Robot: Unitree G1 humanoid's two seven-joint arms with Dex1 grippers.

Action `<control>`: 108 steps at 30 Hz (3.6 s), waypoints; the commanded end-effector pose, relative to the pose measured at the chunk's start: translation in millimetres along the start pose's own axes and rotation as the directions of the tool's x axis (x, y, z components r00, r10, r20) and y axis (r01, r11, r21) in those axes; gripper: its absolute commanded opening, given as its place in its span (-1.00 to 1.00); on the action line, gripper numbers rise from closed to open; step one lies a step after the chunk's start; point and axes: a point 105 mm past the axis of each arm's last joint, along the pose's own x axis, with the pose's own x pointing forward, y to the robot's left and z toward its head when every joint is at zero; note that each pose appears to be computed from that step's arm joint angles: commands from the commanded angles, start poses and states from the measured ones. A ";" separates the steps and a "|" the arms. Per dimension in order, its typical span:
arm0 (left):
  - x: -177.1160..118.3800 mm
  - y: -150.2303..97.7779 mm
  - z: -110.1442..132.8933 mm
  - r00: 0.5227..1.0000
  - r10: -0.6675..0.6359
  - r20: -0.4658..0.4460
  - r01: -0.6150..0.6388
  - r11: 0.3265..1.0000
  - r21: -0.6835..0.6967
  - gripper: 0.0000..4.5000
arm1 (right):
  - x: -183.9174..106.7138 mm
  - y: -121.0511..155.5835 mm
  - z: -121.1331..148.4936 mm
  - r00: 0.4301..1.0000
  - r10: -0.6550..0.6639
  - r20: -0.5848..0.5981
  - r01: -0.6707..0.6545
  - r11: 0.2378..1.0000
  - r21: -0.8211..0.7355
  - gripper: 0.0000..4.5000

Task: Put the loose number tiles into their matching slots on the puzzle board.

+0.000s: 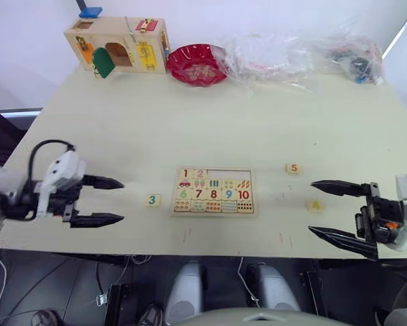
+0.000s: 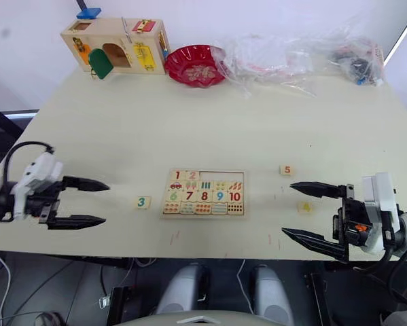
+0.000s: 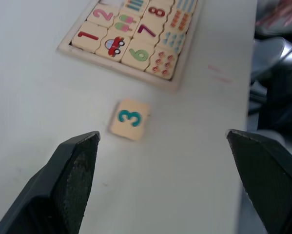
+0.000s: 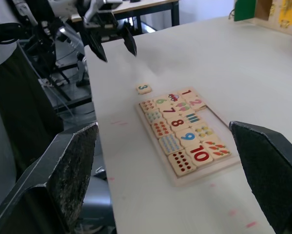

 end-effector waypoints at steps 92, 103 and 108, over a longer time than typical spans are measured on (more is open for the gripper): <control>94.6 46.3 136.8 0.925 -0.041 -0.379 0.177 0.926 0.333 -0.55 | -6.9 12.4 16.9 0.972 -0.236 0.010 0.235 0.962 -0.138 1.00; 129.3 52.1 143.2 0.910 -0.019 -0.415 0.195 0.902 0.386 -0.55 | -14.6 18.4 8.0 0.954 -0.300 0.005 0.299 0.948 -0.106 1.00; 144.3 52.9 140.5 0.896 -0.021 -0.443 0.211 0.899 0.385 -0.55 | -13.0 17.4 7.6 0.952 -0.307 0.017 0.307 0.945 -0.114 1.00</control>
